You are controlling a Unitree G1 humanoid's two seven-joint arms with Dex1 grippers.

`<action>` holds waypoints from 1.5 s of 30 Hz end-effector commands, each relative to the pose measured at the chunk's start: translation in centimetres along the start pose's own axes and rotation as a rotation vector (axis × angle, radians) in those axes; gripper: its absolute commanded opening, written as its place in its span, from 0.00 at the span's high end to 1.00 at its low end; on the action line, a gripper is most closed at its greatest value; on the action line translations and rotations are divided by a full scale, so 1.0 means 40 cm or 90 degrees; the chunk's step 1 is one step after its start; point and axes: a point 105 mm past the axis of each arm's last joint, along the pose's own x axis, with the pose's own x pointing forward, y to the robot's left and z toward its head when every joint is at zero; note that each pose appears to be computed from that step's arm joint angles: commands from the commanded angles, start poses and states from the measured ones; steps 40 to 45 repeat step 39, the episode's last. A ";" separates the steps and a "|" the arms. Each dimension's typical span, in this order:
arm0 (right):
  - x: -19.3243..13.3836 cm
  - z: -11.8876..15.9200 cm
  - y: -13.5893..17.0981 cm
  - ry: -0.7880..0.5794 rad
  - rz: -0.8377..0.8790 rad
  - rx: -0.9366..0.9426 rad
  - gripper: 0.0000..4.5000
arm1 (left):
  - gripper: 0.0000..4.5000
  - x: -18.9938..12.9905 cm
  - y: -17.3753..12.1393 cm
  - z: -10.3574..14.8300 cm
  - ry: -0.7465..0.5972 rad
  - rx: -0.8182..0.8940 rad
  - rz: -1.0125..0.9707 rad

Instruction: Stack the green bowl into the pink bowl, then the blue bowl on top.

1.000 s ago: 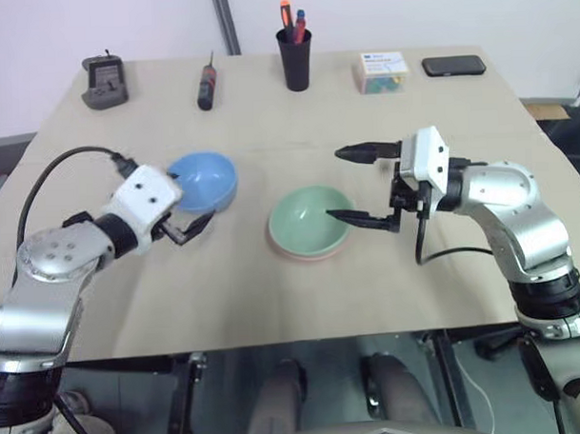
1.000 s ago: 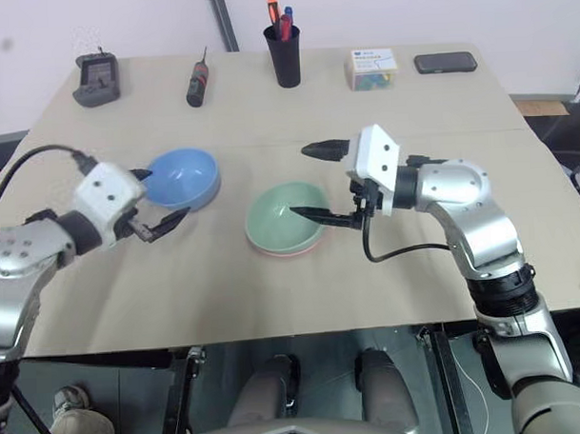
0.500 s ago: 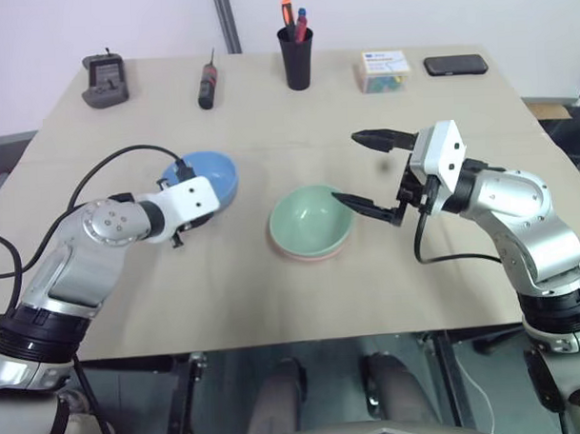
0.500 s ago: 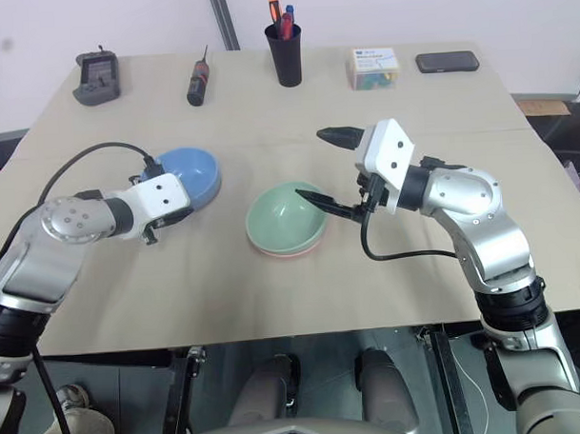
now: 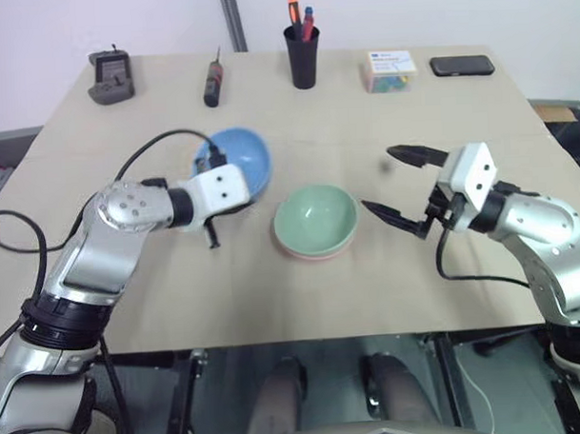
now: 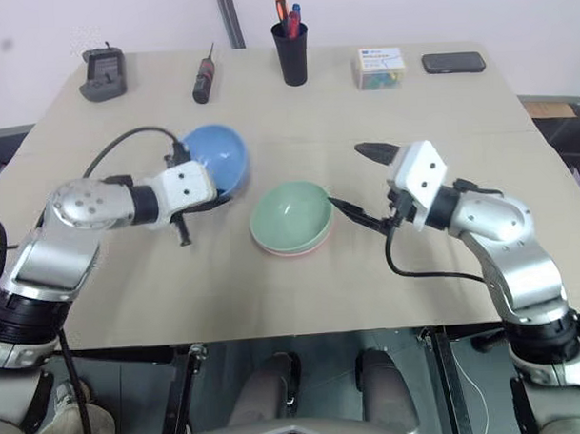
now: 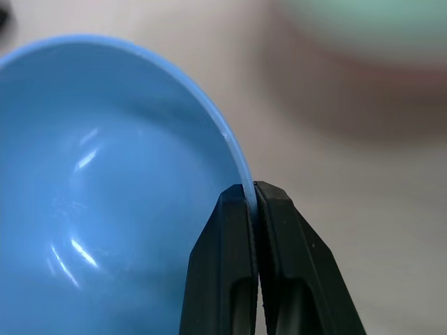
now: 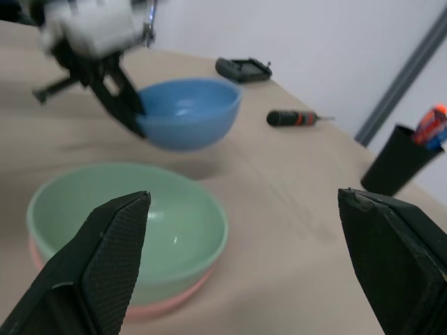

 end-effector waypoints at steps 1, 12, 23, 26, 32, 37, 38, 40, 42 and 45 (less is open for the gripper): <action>-0.049 0.040 0.000 -0.024 -0.025 -0.035 0.00 | 1.00 -0.021 -0.005 0.094 -0.095 0.038 -0.035; -0.134 0.027 0.021 0.040 -0.076 -0.020 0.00 | 0.59 0.012 -0.051 0.120 -0.151 0.008 -0.160; -0.163 0.012 0.039 0.065 -0.017 0.013 0.00 | 0.45 -0.064 -0.016 0.055 -0.125 -0.108 -0.048; -0.174 0.006 0.031 0.071 -0.009 0.022 0.00 | 0.45 -0.098 0.001 0.051 -0.222 -0.199 0.020; -0.205 -0.011 0.005 0.093 -0.005 0.047 0.00 | 0.45 -0.163 -0.044 -0.073 -0.137 -0.251 0.112; -0.253 -0.035 -0.007 0.142 0.002 0.059 0.00 | 0.45 -0.218 -0.128 -0.156 -0.102 -0.332 0.101; -0.261 -0.037 -0.009 0.148 0.001 0.062 0.00 | 0.45 -0.225 -0.137 -0.161 -0.096 -0.334 0.103; -0.267 -0.039 -0.012 0.154 0.000 0.064 0.00 | 0.45 -0.232 -0.147 -0.169 -0.085 -0.344 0.098; -0.267 -0.039 -0.012 0.154 0.000 0.064 0.00 | 0.45 -0.232 -0.147 -0.169 -0.085 -0.344 0.098; -0.267 -0.039 -0.012 0.154 0.000 0.064 0.00 | 0.45 -0.232 -0.147 -0.169 -0.085 -0.344 0.098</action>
